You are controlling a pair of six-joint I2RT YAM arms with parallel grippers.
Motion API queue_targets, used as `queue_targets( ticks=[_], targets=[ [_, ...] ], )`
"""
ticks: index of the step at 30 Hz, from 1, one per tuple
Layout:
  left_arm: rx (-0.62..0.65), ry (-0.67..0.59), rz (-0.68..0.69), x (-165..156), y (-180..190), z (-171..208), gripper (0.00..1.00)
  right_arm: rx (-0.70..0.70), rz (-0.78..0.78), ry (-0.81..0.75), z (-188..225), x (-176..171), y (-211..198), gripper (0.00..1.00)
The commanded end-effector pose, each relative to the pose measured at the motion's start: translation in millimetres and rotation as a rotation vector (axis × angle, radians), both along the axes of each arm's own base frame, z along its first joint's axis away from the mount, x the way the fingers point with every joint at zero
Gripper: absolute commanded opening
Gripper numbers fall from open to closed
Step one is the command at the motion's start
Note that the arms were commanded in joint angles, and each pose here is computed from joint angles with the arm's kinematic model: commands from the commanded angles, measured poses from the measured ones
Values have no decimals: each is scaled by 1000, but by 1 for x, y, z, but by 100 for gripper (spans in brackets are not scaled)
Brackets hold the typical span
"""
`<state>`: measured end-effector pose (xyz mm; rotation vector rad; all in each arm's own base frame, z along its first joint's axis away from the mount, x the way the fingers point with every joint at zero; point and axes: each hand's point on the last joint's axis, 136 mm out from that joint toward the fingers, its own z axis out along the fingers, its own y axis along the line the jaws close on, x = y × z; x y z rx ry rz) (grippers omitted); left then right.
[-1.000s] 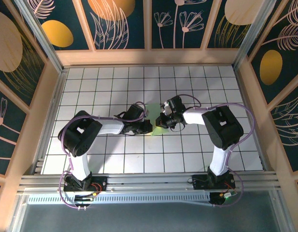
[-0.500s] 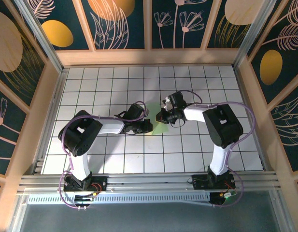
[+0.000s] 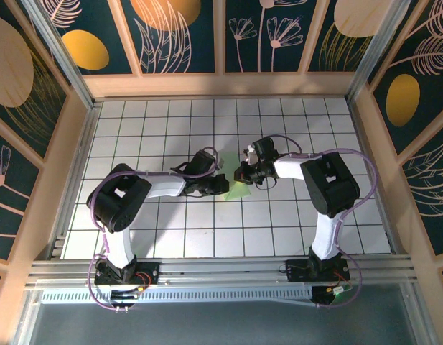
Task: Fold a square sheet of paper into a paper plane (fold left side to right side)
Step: Fold the triangle a second time at the center of the table.
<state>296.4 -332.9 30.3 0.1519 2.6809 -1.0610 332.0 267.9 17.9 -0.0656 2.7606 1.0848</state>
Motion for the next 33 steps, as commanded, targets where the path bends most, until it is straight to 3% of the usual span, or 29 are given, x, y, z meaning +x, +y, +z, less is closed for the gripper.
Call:
queue_targets(
  ticks=[1,16,33],
  targets=[
    [-90,-49,-45,9,-18,35,0,-79,-19,52,-25,-9,-17,0],
    [-73,15,-87,-4,-26,8,0,-105,-23,68,-32,-12,-21,0],
    [57,41,-74,-13,-7,-26,0,-110,-19,65,-31,-13,-21,0]
  ],
)
